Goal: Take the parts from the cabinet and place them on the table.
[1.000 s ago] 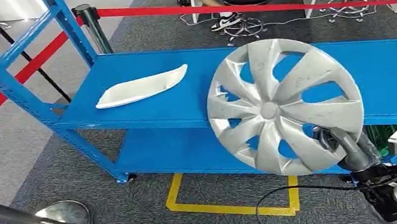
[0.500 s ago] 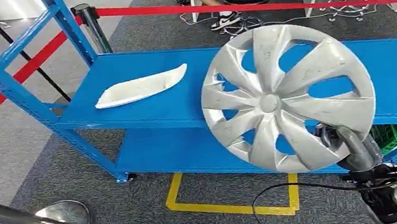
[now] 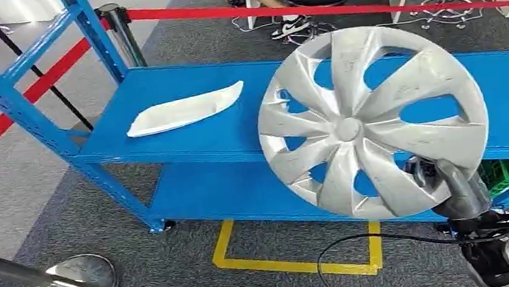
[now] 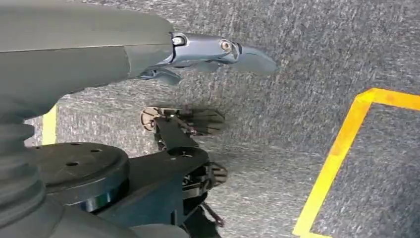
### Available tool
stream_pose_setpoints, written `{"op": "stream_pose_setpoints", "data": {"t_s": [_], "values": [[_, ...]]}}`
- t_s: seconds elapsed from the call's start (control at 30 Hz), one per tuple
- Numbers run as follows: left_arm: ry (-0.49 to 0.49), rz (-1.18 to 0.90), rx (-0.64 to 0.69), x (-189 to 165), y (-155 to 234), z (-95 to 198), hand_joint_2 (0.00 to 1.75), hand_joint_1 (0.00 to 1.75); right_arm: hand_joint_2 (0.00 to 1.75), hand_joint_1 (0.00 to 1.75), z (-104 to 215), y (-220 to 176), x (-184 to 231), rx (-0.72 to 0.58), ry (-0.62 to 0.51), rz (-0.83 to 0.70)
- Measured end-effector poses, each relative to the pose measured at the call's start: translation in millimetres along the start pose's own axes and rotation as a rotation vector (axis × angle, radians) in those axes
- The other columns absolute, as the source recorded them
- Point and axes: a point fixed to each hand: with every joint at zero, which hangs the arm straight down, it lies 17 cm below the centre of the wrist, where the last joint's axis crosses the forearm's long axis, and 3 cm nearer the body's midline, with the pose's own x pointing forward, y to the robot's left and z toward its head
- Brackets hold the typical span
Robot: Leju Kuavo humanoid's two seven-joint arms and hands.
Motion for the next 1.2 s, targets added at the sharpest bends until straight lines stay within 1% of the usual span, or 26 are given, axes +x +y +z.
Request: {"op": "stream_pose_setpoints", "data": {"t_s": [0.5, 0.67, 1.03, 1.2], "values": [[-0.003, 0.007, 0.007, 3, 3, -1, 1.75, 0.00, 0.00, 1.75, -3, -3, 4, -0.011, -0.015, 0.004], [-0.011, 0.002, 0.006, 8, 2, -3, 1.75, 0.00, 0.00, 1.75, -6, -3, 8, -0.007, -0.038, 0.036], [-0.007, 0.003, 0.010, 5, 3, -2, 1.75, 0.00, 0.00, 1.75, -6, -2, 8, -0.004, -0.040, 0.052], [-0.005, -0.004, 0.018, 5, 4, -3, 1.75, 0.00, 0.00, 1.75, -13, 0, 13, 0.012, -0.059, 0.081]]}}
